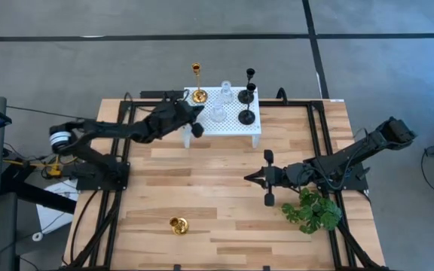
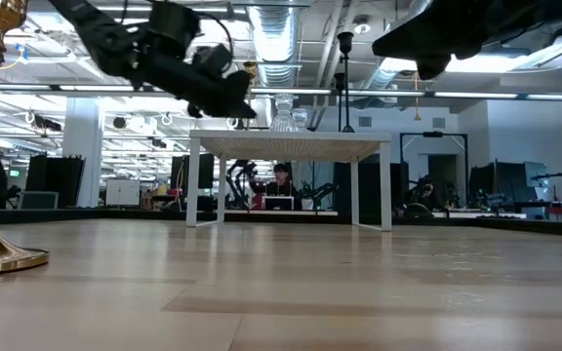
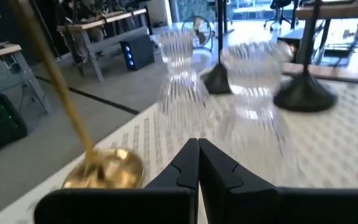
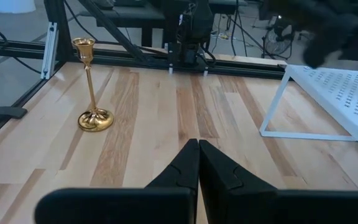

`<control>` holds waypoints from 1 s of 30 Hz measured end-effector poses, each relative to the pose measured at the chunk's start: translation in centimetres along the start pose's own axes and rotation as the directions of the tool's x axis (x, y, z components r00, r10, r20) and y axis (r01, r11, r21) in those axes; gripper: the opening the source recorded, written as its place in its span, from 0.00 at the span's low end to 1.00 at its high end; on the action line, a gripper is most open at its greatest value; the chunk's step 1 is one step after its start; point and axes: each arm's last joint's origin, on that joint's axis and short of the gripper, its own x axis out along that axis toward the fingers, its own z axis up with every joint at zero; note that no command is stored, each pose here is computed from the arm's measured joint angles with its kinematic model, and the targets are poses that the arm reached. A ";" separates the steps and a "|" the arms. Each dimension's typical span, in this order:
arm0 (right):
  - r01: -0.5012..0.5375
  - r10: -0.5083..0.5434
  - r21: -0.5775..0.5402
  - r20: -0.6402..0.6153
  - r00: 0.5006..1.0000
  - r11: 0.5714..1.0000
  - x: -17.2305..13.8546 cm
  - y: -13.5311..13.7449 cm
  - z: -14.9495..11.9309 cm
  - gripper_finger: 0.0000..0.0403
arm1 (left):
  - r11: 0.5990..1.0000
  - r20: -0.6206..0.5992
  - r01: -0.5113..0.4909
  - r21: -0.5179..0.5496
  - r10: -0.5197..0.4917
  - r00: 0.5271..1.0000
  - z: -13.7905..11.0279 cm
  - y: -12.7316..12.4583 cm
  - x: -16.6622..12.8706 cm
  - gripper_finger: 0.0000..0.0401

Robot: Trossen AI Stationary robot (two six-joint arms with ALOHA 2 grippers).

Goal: Pick & Place candle stick holders
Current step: Put the transparent candle holder on the shelf aligned with the other transparent candle holder, then put the gold candle holder on the shelf aligned with the other gold candle holder

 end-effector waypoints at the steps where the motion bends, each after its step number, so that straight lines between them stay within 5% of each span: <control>1: 0.000 0.000 0.000 0.000 1.000 1.000 0.0 0.0 0.0 0.00 | 1.000 0.003 -0.001 -0.004 0.001 1.000 0.2 -0.1 0.6 0.01; 19: 0.000 0.000 -0.002 -0.004 1.000 1.000 0.0 0.0 0.0 0.00 | 0.999 0.006 0.044 -0.029 -0.044 0.999 1.1 -3.1 6.0 0.01; 30: -0.001 0.001 -0.005 -0.008 1.000 1.000 0.0 0.0 -0.1 0.00 | 1.000 -0.061 -0.004 0.029 0.006 0.998 2.5 -3.0 3.8 0.01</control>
